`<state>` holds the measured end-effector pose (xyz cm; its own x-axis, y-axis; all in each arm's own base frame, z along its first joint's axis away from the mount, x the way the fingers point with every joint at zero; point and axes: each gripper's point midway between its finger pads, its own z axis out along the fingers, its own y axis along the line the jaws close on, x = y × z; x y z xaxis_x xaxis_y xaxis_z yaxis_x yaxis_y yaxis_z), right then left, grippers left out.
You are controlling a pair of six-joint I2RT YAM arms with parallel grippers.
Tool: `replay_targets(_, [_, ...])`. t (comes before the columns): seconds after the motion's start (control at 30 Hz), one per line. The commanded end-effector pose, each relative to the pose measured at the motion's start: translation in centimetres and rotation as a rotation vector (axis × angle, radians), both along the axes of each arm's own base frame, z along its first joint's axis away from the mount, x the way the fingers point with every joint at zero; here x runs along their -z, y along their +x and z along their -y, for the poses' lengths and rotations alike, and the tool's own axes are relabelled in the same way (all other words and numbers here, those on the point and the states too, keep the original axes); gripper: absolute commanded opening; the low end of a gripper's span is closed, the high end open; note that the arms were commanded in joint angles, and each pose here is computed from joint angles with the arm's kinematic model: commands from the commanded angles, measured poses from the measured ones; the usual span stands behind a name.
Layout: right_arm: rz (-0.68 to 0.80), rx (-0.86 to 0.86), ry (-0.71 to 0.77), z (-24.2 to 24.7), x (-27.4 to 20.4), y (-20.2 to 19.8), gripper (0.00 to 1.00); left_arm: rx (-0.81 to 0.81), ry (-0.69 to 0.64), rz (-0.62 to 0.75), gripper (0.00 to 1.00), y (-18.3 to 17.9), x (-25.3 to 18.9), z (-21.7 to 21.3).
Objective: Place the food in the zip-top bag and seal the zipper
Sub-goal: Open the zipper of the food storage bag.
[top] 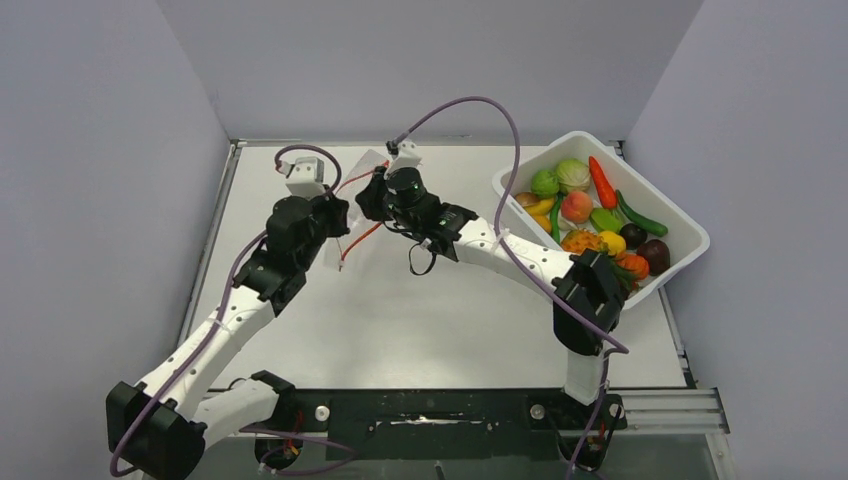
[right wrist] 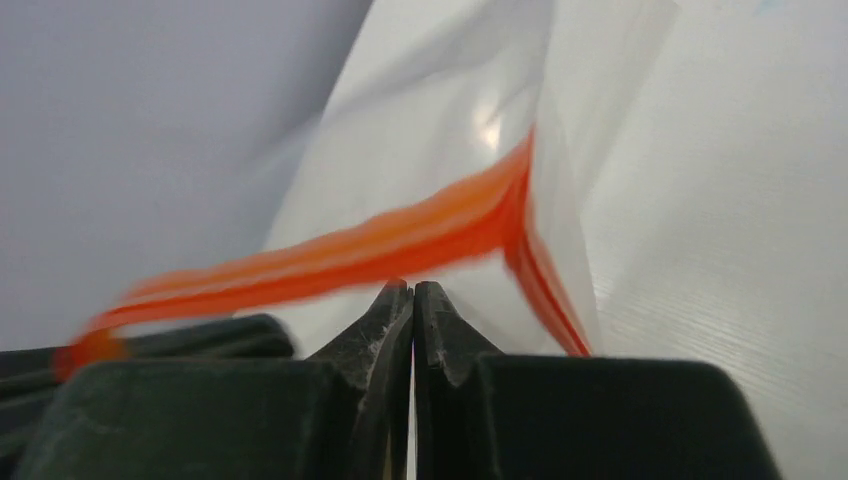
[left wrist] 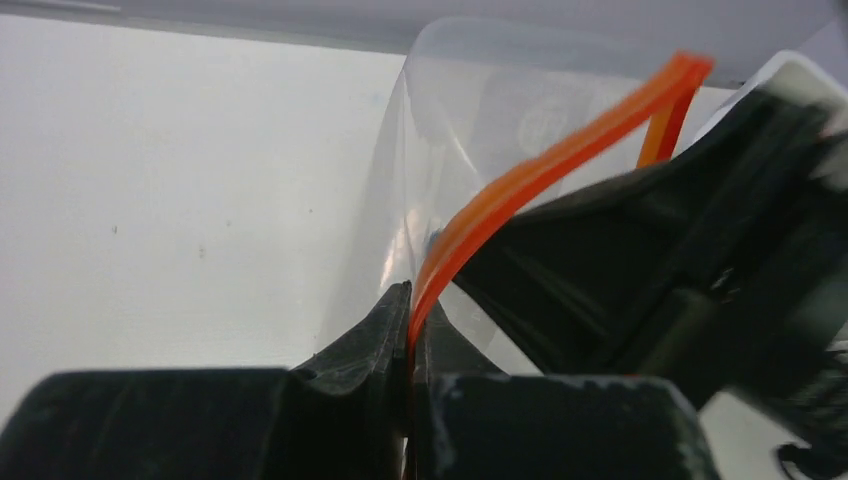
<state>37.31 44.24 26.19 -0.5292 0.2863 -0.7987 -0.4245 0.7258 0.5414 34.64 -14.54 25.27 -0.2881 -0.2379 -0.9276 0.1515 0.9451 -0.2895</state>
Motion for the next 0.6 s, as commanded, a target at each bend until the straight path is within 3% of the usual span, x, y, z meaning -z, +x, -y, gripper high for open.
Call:
replay_targets(0.0, [-0.014,0.158,-0.048,3.0,2.3,1.7,0.00,-0.027,-0.106,0.182,0.00,-0.3,-9.4,-0.7])
replay_targets(0.1, [0.026,0.143,-0.034,3.0,2.7,1.8,0.00,0.013,-0.153,0.203,0.00,-0.5,-11.7,0.1])
replay_targets(0.23, [0.170,-0.014,-0.052,1.1,1.7,1.0,0.00,0.126,-0.196,0.176,0.00,-0.6,-13.2,2.5])
replay_targets(0.4, [0.407,-0.090,0.061,1.6,-3.9,-2.1,0.00,0.140,-0.189,0.052,0.00,-0.6,-10.1,3.0])
replay_targets(0.57, [0.521,-0.078,0.094,2.4,-5.8,-4.1,0.00,0.161,-0.205,0.037,0.00,-1.4,-10.0,2.5])
